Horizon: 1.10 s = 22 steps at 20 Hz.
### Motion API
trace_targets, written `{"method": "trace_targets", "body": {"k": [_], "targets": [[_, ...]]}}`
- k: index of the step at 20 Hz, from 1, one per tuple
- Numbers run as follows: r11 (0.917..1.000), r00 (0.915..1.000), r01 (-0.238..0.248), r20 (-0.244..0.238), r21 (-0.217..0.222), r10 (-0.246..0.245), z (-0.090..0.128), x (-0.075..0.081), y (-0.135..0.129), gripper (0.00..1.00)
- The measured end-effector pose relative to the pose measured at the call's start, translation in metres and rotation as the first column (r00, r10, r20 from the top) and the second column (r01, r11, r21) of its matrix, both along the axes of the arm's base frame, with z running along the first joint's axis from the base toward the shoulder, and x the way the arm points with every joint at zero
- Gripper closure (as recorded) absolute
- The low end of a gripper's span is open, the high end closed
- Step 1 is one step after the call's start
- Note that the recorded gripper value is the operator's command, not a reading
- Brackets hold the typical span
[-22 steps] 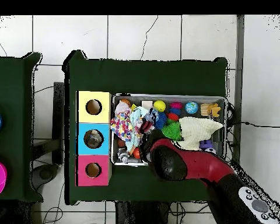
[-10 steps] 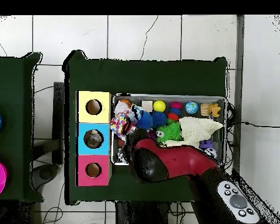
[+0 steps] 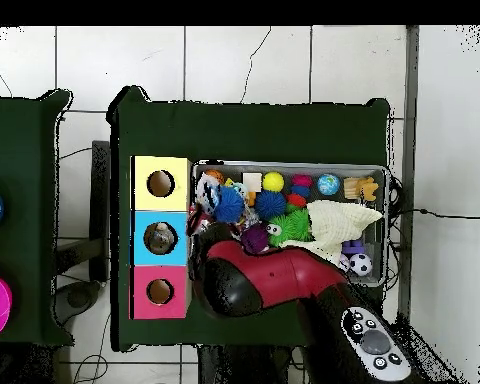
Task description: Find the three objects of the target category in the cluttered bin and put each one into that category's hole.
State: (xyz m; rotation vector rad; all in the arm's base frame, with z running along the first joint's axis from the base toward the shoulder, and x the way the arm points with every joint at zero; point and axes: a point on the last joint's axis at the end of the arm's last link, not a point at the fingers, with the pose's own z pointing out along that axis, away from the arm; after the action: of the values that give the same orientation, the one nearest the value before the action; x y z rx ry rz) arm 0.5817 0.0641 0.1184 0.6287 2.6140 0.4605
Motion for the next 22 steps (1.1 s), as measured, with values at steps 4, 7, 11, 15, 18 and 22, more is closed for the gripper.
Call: {"method": "trace_targets", "body": {"k": [4,7,11,15,18,22], "targets": [[0.9996,0.9998,-0.019,0.004,-0.018,0.019,-0.007,-0.008,0.015,1.00],[0.9995,0.9997,-0.022,0.008,-0.024,0.022,-0.010,-0.011,0.020,1.00],[0.9993,0.9999,-0.013,0.010,-0.035,0.013,-0.016,-0.016,0.024,1.00],[0.9984,0.9999,0.011,0.005,-0.055,-0.011,-0.020,-0.022,0.030,1.00],[0.9977,0.9997,0.024,0.005,-0.063,-0.024,-0.020,-0.023,0.035,1.00],[0.9966,0.9993,0.037,0.009,-0.074,-0.036,-0.017,-0.024,0.044,1.00]]}}
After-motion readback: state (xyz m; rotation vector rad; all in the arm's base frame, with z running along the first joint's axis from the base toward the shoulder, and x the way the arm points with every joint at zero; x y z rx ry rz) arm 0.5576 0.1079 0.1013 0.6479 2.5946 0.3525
